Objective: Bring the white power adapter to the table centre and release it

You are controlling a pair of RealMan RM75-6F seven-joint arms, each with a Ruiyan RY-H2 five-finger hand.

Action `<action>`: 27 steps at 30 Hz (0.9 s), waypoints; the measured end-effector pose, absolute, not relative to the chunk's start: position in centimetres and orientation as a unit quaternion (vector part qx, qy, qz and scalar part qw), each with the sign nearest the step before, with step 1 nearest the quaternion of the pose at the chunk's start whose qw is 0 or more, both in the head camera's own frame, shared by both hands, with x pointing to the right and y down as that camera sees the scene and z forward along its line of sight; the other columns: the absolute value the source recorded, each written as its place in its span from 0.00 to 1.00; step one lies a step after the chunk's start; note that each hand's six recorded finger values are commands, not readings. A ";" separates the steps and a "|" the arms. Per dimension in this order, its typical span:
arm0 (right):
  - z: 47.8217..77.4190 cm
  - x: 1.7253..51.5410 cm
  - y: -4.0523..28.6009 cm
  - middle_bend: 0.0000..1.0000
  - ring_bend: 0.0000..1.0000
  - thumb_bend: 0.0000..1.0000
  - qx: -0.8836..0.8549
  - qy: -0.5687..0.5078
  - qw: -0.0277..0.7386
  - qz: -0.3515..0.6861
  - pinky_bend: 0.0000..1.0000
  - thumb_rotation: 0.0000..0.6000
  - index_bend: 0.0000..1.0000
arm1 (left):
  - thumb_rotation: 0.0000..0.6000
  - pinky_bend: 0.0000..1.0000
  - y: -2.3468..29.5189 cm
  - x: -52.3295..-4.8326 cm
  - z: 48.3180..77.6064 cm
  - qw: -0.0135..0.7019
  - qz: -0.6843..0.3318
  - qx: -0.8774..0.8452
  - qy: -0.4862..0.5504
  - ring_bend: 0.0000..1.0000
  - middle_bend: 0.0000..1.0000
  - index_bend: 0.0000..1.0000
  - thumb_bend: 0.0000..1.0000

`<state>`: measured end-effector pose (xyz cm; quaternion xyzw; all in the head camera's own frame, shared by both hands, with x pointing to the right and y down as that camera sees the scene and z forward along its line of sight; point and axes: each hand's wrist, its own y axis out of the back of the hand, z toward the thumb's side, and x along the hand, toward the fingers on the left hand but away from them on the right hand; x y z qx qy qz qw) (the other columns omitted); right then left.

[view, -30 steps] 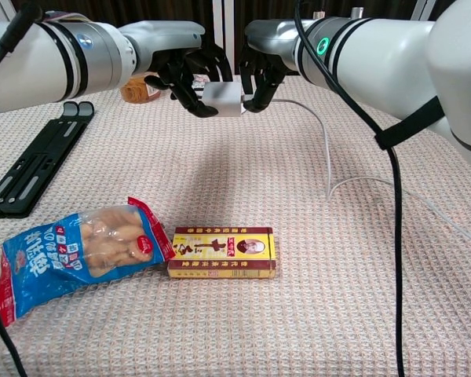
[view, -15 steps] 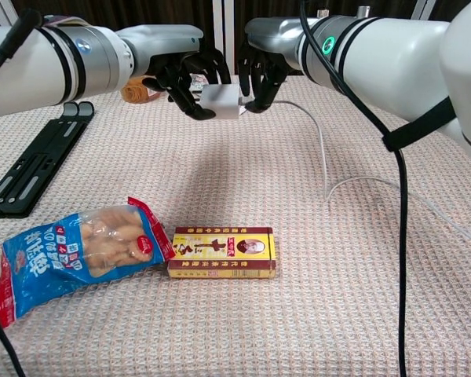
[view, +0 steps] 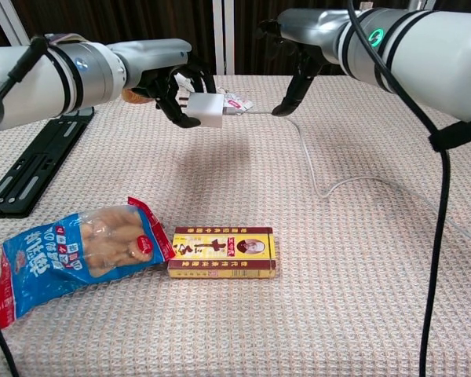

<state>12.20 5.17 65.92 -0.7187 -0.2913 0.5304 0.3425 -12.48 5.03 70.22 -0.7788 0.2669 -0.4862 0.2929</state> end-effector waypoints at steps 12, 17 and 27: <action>64.4 18.0 5.7 0.08 0.00 0.31 -0.712 -0.368 0.325 0.502 0.07 1.00 0.00 | 1.00 0.60 5.9 -12.8 74.4 0.307 -0.510 -0.769 0.234 0.34 0.27 0.22 0.34; 63.9 22.0 6.3 0.11 0.00 0.33 -0.695 -0.409 0.309 0.503 0.07 1.00 0.00 | 1.00 0.44 6.0 -13.5 74.2 0.331 -0.507 -0.758 0.242 0.26 0.21 0.19 0.31; 62.1 29.6 7.6 0.13 0.00 0.41 -0.683 -0.439 0.295 0.504 0.08 1.00 0.02 | 1.00 0.38 5.3 -26.3 69.1 0.381 -0.540 -0.678 0.322 0.24 0.21 0.20 0.30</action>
